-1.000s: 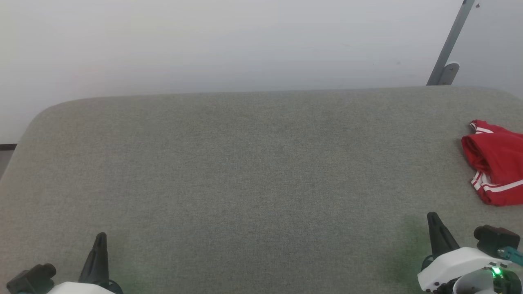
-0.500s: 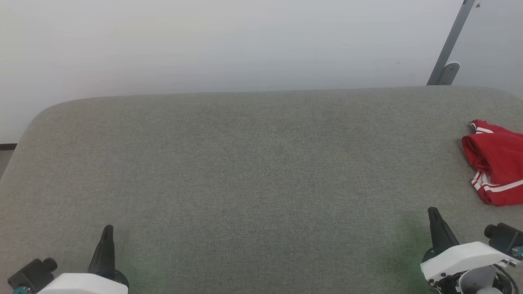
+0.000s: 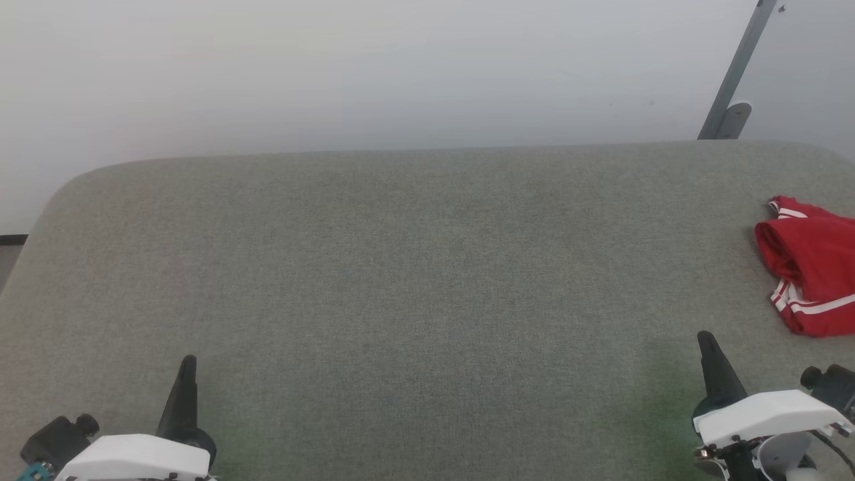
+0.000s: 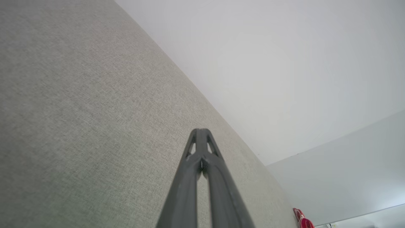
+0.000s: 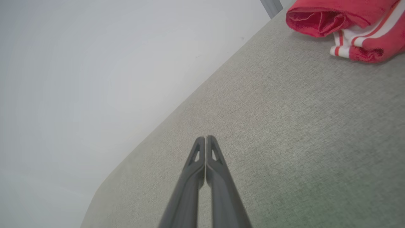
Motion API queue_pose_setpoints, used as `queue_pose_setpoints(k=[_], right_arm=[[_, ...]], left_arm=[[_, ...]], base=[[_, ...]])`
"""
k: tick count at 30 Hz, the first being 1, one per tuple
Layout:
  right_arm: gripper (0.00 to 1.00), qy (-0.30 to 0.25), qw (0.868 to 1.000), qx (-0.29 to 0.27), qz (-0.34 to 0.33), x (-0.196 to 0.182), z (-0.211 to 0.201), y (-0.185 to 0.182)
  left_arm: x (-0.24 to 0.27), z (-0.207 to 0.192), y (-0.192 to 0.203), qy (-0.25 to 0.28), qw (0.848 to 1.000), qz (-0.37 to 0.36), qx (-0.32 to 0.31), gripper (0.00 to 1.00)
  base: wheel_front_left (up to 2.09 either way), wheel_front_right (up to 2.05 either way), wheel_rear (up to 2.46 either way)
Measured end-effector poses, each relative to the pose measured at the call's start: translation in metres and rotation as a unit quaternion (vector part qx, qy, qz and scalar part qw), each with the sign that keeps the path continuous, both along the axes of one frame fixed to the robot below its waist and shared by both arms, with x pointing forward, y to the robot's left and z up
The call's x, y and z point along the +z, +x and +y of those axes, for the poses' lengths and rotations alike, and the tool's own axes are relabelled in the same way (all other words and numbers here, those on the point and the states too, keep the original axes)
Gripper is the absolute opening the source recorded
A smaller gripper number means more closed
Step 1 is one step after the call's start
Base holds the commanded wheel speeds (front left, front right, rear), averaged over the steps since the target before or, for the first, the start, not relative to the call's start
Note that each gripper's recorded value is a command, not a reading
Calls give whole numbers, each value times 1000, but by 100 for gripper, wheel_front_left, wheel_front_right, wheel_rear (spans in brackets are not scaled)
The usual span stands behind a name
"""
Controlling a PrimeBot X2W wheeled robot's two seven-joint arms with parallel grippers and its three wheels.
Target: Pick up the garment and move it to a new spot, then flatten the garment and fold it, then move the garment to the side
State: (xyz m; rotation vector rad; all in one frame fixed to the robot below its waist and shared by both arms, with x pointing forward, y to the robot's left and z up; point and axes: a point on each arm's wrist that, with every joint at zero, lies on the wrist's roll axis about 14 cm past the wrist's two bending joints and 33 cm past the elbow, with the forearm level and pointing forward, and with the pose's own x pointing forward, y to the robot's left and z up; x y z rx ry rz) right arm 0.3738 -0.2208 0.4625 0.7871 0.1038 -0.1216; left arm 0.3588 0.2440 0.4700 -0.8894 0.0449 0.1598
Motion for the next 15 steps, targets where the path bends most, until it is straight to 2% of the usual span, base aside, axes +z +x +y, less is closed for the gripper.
queue_pose_setpoints(k=[15], right_arm=[[0, 92, 996, -7, -12, 7, 4, 3]], left_arm=[[4, -10, 6, -85, 996, -11, -2, 0]], base=[[0, 0, 0]])
